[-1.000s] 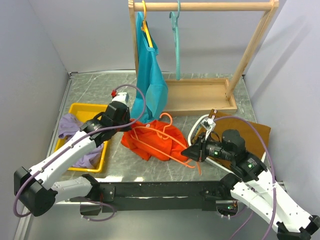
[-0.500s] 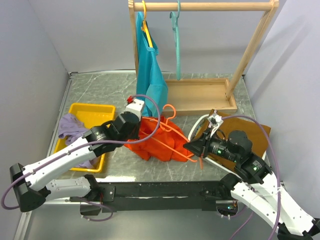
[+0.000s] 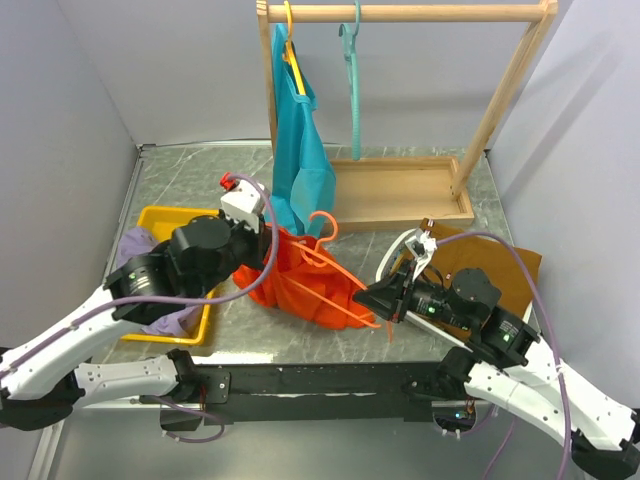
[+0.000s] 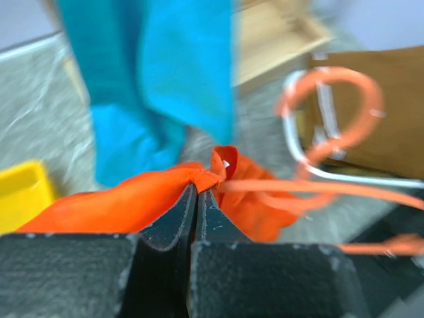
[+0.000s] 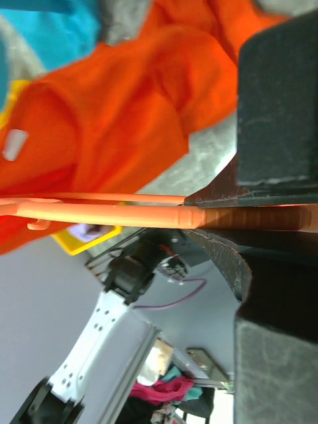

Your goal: Place the t-shirt on the hanger

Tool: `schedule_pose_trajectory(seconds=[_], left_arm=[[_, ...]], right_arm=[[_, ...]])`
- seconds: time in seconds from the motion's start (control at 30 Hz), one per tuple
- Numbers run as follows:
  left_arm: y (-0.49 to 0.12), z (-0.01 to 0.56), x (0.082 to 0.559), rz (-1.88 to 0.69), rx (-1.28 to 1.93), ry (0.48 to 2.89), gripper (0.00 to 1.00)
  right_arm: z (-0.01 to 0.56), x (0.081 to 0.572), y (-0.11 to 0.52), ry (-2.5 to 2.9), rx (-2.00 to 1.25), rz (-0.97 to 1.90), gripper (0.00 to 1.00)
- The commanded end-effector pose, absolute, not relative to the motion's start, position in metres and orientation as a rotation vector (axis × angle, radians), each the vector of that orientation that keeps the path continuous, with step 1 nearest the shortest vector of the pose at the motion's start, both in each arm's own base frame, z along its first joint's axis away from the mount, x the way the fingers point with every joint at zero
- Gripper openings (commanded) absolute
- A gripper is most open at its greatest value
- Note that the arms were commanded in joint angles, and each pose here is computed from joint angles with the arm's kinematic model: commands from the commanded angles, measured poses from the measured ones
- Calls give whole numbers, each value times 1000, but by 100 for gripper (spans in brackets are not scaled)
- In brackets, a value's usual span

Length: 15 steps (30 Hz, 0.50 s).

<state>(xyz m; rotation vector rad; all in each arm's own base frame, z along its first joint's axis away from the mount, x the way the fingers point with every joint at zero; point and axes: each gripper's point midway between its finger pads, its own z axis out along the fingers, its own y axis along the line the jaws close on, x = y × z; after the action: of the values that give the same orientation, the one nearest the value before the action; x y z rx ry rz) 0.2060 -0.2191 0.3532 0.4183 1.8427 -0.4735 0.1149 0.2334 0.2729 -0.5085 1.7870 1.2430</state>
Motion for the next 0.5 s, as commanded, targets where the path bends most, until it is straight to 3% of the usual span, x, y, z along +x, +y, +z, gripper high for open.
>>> schedule_pose_trajectory(seconds=[0.0,0.2,0.37,0.47], left_arm=[[-240,363,183,-556,596,1798,1],[-252,336,165,-562,635,1820,1],[-229,310,185,-361,449,1888,2],[-214,309,193,-297,342,1888,17]], right_arm=[[347,126,238,1527,-459,1255,0],[319,147,263,1536,-425,1233,0],[302,157,278,1496,-383,1197,0],[295,159,280,1465,-379,1178,0]])
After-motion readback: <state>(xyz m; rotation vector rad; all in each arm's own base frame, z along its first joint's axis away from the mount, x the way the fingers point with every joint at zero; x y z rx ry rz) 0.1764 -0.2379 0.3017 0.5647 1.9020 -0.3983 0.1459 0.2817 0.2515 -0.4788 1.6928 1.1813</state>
